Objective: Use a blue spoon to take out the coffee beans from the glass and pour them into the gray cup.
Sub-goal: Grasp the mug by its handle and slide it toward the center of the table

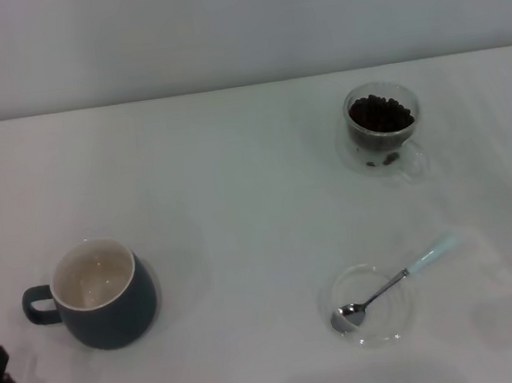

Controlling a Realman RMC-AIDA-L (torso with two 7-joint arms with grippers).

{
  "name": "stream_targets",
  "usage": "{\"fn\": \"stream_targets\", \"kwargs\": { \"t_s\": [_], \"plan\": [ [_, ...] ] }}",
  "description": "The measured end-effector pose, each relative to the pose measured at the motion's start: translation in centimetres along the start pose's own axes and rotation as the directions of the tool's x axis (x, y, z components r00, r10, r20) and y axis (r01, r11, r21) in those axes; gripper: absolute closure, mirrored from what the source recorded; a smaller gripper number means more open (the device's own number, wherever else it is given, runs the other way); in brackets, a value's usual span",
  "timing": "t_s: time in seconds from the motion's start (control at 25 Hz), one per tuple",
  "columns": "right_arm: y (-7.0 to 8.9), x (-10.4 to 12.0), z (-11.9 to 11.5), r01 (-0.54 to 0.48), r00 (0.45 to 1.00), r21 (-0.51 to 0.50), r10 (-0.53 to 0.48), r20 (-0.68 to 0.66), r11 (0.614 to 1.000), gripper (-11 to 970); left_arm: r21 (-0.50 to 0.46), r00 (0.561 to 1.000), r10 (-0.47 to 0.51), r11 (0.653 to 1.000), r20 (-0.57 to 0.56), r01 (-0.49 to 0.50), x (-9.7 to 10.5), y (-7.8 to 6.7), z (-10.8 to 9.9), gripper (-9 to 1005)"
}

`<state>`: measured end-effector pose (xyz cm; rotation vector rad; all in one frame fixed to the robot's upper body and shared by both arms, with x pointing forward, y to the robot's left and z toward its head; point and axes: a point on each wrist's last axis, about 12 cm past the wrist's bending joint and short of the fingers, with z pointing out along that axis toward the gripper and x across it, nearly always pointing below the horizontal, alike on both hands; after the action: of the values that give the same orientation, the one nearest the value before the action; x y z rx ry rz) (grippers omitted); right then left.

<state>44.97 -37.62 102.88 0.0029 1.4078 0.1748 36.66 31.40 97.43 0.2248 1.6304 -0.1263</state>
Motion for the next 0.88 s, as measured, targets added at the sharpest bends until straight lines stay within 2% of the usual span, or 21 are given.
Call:
{"fn": "stream_targets", "kwargs": {
  "t_s": [0.32, 0.88],
  "plan": [
    [0.0, 0.2, -0.3, -0.002, 1.000, 0.005, 0.002, -0.010, 1.000, 86, 0.066, 0.997, 0.049, 0.997, -0.055, -0.045, 0.2, 0.3, 2.5, 168],
    [0.0, 0.2, -0.4, -0.002, 1.000, 0.006, 0.002, -0.011, 1.000, 87, 0.095, 0.994, 0.066, 0.994, -0.084, -0.058, 0.0, 0.0, 5.5, 173]
  ]
}}
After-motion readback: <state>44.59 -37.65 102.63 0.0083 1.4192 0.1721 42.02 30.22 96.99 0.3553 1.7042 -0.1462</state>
